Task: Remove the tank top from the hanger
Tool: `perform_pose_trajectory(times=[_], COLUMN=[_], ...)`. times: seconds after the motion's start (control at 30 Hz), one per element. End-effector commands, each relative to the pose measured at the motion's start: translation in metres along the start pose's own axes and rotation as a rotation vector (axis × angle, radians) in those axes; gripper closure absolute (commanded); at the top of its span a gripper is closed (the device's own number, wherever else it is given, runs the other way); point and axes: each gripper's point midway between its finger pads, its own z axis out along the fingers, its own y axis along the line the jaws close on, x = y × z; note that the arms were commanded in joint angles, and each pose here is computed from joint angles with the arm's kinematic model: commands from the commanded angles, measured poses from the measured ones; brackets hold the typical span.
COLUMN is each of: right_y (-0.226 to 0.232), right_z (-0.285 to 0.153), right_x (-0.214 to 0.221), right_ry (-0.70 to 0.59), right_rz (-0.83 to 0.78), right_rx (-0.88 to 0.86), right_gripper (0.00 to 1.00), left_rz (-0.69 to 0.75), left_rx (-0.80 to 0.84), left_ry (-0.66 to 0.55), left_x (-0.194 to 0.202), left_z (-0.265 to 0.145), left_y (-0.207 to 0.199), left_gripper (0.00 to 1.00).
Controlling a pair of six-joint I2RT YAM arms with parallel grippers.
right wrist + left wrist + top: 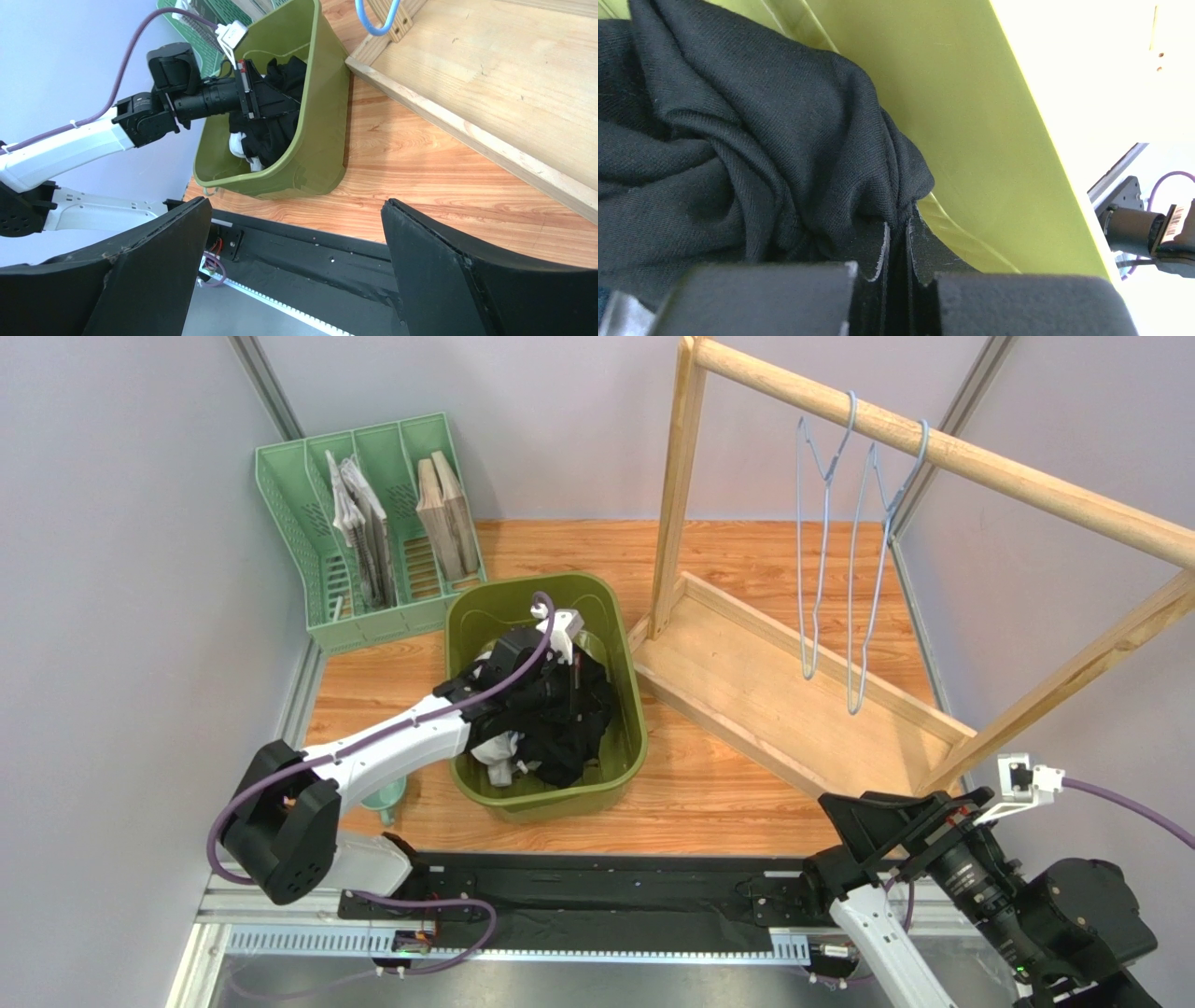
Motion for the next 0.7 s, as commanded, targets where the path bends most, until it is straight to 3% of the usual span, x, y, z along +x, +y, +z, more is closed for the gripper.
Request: perform_pose_trajectory(times=[0.0, 0.07, 0.1, 0.13, 0.23, 0.43, 0.67], right_y=[0.004, 0.004, 0.002, 0.002, -0.001, -0.009, -0.039], right_z=[0.011, 0.013, 0.016, 0.018, 0.022, 0.027, 0.058], right_x=[0.0, 0.001, 0.003, 0.004, 0.008, 0.02, 0.072], right_ry=[-0.002, 0.001, 0.007, 0.009, 0.021, 0.049, 0.172], right_rz=[0.003, 0.004, 0.007, 0.007, 0.012, 0.02, 0.126], right_rx=[-0.036, -0.042, -0.035, -0.034, -0.033, -0.024, 0.006], right_gripper=[0.02, 0.02, 0.02, 0.02, 0.02, 0.02, 0.03], left_rz=[0.012, 0.008, 0.008, 0.014, 0.025, 0.075, 0.128], left_rx=[0.004, -0.002, -0.011, -0.013, -0.02, 0.015, 0.102], left_ry=[-0.093, -0.1, -0.103, -0.113, -0.132, -0.219, -0.332], left_x=[-0.01, -0.007, -0.007, -0.01, -0.012, -0.027, -0.035], left_z=[-0.006, -0.01, -0.012, -0.016, -0.029, -0.074, -0.137], left_y=[0.002, 0.004, 0.006, 0.005, 0.004, -0.012, -0.035], left_gripper=[0.91, 0.77, 0.65, 0.4, 0.17, 0.14, 0.09])
